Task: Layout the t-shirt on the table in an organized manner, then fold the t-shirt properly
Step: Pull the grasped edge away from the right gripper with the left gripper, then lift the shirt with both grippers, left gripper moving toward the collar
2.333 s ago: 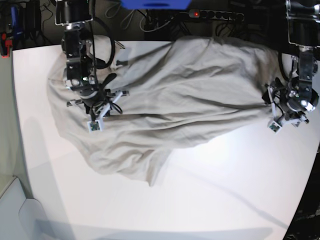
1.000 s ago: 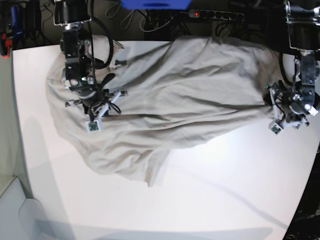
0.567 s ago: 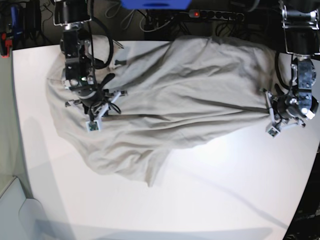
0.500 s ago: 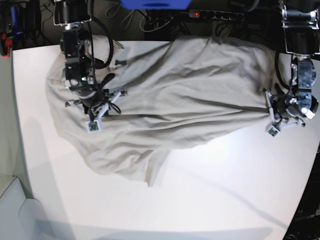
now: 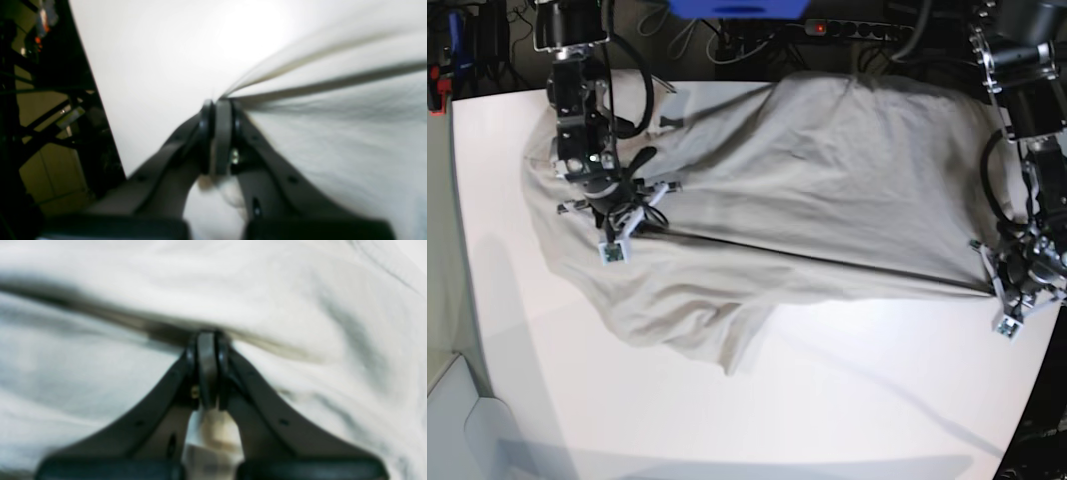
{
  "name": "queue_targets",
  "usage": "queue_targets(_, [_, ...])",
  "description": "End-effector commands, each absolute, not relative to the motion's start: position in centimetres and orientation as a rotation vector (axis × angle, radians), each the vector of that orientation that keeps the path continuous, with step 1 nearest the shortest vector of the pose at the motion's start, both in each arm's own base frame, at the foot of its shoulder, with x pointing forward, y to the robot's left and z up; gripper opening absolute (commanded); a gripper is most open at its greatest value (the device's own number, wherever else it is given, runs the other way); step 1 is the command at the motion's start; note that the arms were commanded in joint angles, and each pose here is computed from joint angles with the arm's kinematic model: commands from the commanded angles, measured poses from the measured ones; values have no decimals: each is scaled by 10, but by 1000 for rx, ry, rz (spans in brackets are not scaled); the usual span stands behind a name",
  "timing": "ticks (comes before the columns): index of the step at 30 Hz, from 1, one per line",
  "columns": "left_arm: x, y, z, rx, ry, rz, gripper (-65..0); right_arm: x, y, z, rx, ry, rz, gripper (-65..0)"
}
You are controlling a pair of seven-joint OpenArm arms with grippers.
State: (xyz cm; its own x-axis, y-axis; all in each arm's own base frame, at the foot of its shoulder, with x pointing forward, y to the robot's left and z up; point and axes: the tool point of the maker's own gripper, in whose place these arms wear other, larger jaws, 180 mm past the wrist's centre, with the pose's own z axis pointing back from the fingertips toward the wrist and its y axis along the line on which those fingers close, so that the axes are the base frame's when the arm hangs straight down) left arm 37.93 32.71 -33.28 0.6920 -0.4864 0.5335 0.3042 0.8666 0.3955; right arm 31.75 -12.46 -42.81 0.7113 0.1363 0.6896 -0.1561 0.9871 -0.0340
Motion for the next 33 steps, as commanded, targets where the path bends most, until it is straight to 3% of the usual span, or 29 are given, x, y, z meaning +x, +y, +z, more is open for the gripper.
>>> queue_targets(1, [389, 343, -314, 341, -697, -430, -648, 321, -129, -424, 11, -766, 162, -650])
queue_targets(6, [396, 347, -320, 309, -682, -398, -640, 321, -129, -424, 11, -766, 162, -650])
queue_targets(10, [395, 347, -323, 308, -673, -397, -585, 320, -129, -425, 12, -766, 162, -650])
queue_targets(18, [385, 352, -328, 315, -646, -403, -257, 321, -129, -424, 11, -766, 162, -650])
queue_targets(21, [384, 351, -314, 341, -684, -402, -162, 321, -129, -423, 11, -769, 163, -650])
queue_targets(28, [358, 313, -289, 244, -782, -358, -142, 331, -127, -400, 7, -836, 168, -650])
queue_targets(33, [332, 240, -311, 13, -808, -358, -143, 336, -126, -377, 3, -899, 173, -650])
